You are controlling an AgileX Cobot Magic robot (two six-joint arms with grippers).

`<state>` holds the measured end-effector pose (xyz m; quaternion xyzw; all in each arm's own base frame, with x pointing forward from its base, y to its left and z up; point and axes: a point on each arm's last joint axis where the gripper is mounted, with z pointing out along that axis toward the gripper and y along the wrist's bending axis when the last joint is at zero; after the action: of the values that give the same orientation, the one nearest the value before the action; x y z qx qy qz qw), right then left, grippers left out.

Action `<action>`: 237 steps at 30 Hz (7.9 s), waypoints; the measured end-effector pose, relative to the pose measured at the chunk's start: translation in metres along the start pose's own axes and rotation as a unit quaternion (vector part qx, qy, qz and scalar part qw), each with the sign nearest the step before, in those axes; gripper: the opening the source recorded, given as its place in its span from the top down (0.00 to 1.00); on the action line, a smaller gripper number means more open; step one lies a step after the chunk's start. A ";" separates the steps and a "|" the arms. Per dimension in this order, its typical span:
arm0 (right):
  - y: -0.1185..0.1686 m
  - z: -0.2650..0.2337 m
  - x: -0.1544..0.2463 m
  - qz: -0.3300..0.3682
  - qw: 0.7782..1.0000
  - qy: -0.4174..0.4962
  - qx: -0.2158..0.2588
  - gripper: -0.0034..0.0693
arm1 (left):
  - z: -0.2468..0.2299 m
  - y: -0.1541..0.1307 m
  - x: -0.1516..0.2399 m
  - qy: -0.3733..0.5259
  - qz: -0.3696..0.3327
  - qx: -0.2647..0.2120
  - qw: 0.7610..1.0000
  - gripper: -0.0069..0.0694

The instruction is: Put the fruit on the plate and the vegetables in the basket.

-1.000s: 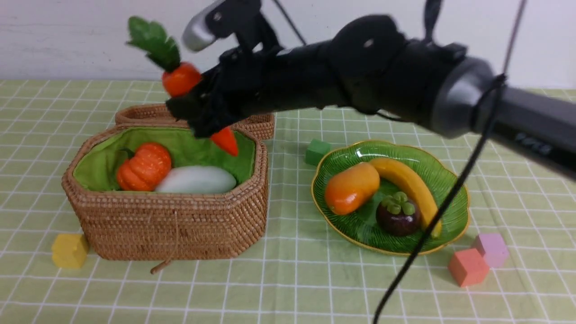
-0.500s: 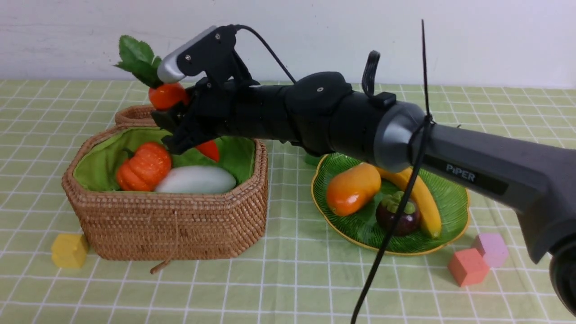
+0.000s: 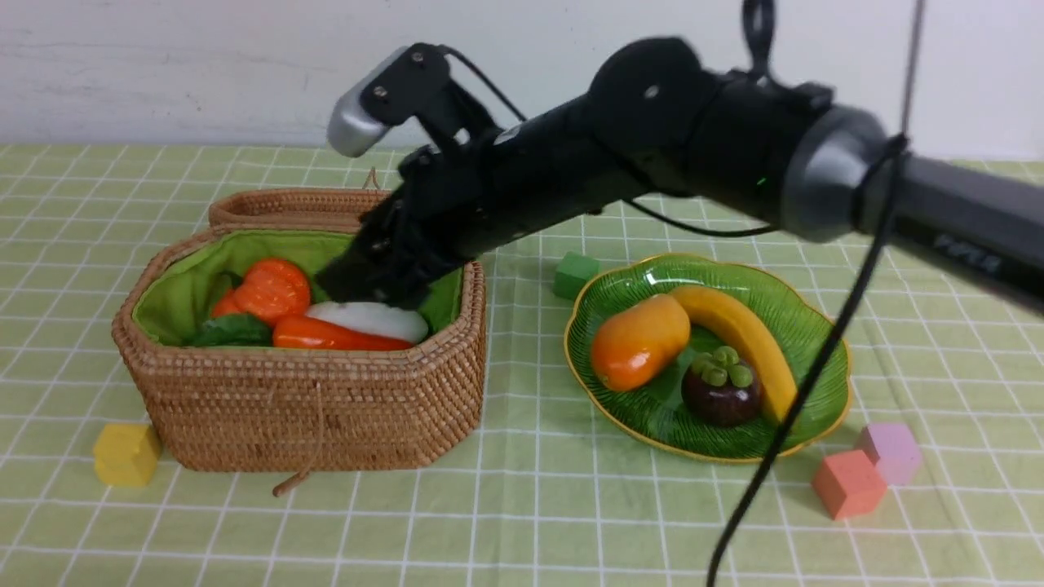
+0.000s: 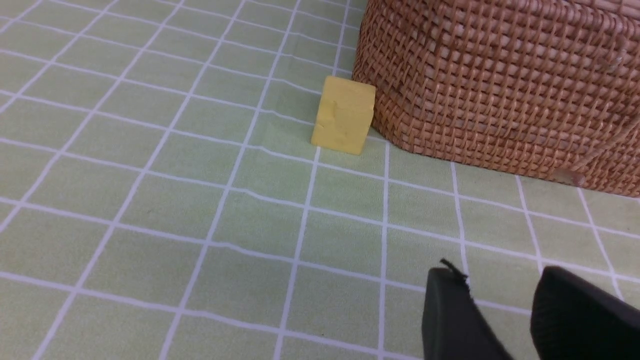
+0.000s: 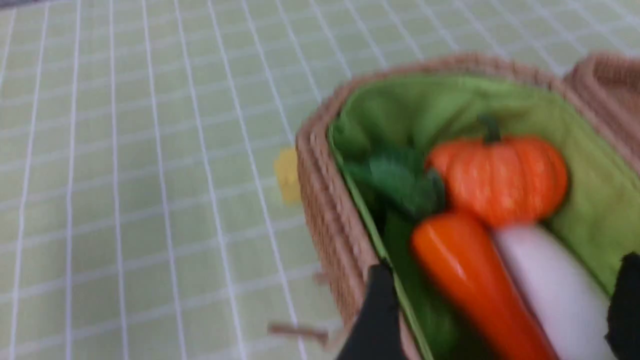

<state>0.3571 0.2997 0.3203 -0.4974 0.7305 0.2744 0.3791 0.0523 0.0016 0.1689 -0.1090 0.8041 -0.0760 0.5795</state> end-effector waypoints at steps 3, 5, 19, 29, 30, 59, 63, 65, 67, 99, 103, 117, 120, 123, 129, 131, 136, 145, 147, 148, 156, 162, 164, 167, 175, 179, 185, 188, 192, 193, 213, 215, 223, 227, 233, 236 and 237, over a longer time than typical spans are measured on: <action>-0.017 -0.044 0.010 0.052 0.992 0.094 0.063 0.34 | 0.000 0.000 0.000 0.000 0.000 0.000 1.000 0.60; -0.035 -0.087 0.019 0.129 0.971 0.147 0.140 0.47 | 0.000 0.000 0.000 0.000 0.000 0.000 1.000 0.60; 0.019 -0.273 0.057 0.291 0.886 0.131 0.337 0.98 | 0.000 0.000 0.000 0.000 0.000 0.000 1.000 0.60; 0.092 -0.265 0.172 0.351 0.855 0.131 0.358 0.98 | 0.000 0.000 0.000 0.000 0.000 0.000 1.000 0.60; 0.094 -0.262 0.178 0.353 0.854 0.136 0.358 0.98 | 0.000 0.000 0.000 0.000 0.000 0.000 1.000 0.60; 0.152 -0.281 0.223 0.310 0.864 0.000 0.398 0.95 | 0.000 0.000 0.000 0.000 0.000 0.000 1.000 0.60; 0.152 -0.281 0.223 0.310 0.864 0.000 0.398 0.95 | 0.000 0.000 0.000 0.000 0.000 0.000 1.000 0.60; 0.152 -0.281 0.223 0.310 0.864 0.000 0.397 0.95 | 0.000 0.000 0.000 0.000 0.000 0.000 1.000 0.60; 0.152 -0.281 0.223 0.310 0.864 0.000 0.397 0.95 | 0.000 0.000 0.000 0.000 0.000 0.000 1.000 0.60; 0.174 -0.306 0.232 0.312 0.824 -0.068 0.467 0.90 | 0.000 0.000 0.000 0.000 0.000 0.000 1.000 0.60; 0.177 -0.305 0.241 0.320 0.814 -0.068 0.480 0.89 | 0.000 0.000 0.000 0.000 0.000 0.000 1.000 0.60; 0.181 -0.299 0.266 0.319 0.775 -0.095 0.537 0.87 | 0.000 0.000 0.000 0.000 0.000 0.000 1.000 0.60; 0.180 -0.296 0.275 0.290 0.762 -0.127 0.565 0.86 | 0.000 0.000 0.000 0.000 0.000 0.000 1.000 0.60; 0.179 -0.289 0.288 0.259 0.750 -0.152 0.589 0.85 | 0.000 0.000 0.000 0.000 0.000 0.000 1.000 0.60; 0.175 -0.258 0.339 0.252 0.752 -0.095 0.601 0.85 | 0.000 0.000 0.000 0.000 0.000 0.000 1.000 0.60; 0.174 -0.250 0.351 0.269 0.752 -0.081 0.597 0.85 | 0.000 0.000 0.000 0.000 0.000 0.000 1.000 0.60; 0.172 -0.248 0.352 0.267 0.749 -0.101 0.597 0.85 | 0.000 0.000 0.000 0.000 0.000 0.000 1.000 0.60; 0.172 -0.248 0.352 0.267 0.751 -0.103 0.595 0.84 | 0.000 0.000 0.000 0.000 0.000 0.000 1.000 0.60; 0.172 -0.247 0.351 0.265 0.756 -0.104 0.589 0.83 | 0.000 0.000 0.000 0.000 0.000 0.000 1.000 0.60; 0.172 -0.247 0.351 0.264 0.759 -0.105 0.587 0.83 | 0.000 0.000 0.000 0.000 0.000 0.000 1.000 0.60; 0.172 -0.246 0.351 0.261 0.764 -0.106 0.580 0.82 | 0.000 0.000 0.000 0.000 0.000 0.000 1.000 0.60; 0.172 -0.246 0.351 0.261 0.764 -0.106 0.580 0.82 | 0.000 0.000 0.000 0.000 0.000 0.000 1.000 0.60; 0.172 -0.246 0.351 0.261 0.764 -0.106 0.580 0.81 | 0.000 0.000 0.000 0.000 0.000 0.000 1.000 0.60; 0.172 -0.246 0.351 0.261 0.764 -0.106 0.580 0.81 | 0.000 0.000 0.000 0.000 0.000 0.000 1.000 0.60; 0.172 -0.246 0.351 0.261 0.764 -0.106 0.580 0.81 | 0.000 0.000 0.000 0.000 0.000 0.000 1.000 0.60; 0.172 -0.246 0.350 0.261 0.764 -0.106 0.580 0.81 | 0.000 0.000 0.000 0.000 0.000 0.000 1.000 0.60; 0.172 -0.246 0.350 0.261 0.764 -0.106 0.580 0.80 | 0.000 0.000 0.000 0.000 0.000 0.000 1.000 0.60; 0.172 -0.246 0.350 0.260 0.764 -0.106 0.580 0.79 | 0.000 0.000 0.000 0.000 0.000 0.000 1.000 0.60; 0.172 -0.246 0.350 0.260 0.764 -0.107 0.580 0.79 | 0.000 0.000 0.000 0.000 0.000 0.000 1.000 0.60; 0.172 -0.246 0.350 0.260 0.764 -0.107 0.580 0.79 | 0.000 0.000 0.000 0.000 0.000 0.000 1.000 0.60; 0.172 -0.246 0.351 0.260 0.764 -0.107 0.580 0.75 | 0.000 0.000 0.000 0.000 0.000 0.000 1.000 0.60; 0.172 -0.246 0.351 0.260 0.764 -0.107 0.580 0.75 | 0.000 0.000 0.000 0.000 0.000 0.000 1.000 0.60; 0.172 -0.246 0.351 0.260 0.764 -0.107 0.581 0.74 | 0.000 0.000 0.000 0.000 0.000 0.000 1.000 0.60; 0.172 -0.246 0.351 0.260 0.764 -0.107 0.581 0.74 | 0.000 0.000 0.000 0.000 0.000 0.000 1.000 0.60; 0.172 -0.246 0.351 0.260 0.764 -0.107 0.581 0.74 | 0.000 0.000 0.000 0.000 0.000 0.000 1.000 0.60; 0.172 -0.246 0.351 0.259 0.764 -0.106 0.581 0.74 | 0.000 0.000 0.000 0.000 0.000 0.000 1.000 0.60; 0.172 -0.246 0.351 0.259 0.764 -0.106 0.581 0.74 | 0.000 0.000 0.000 0.000 0.000 0.000 1.000 0.60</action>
<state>0.0506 -0.0125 0.1729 0.0587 0.8064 -0.0633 0.5851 0.0523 0.0016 0.1689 -0.1090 0.8041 -0.0760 0.5795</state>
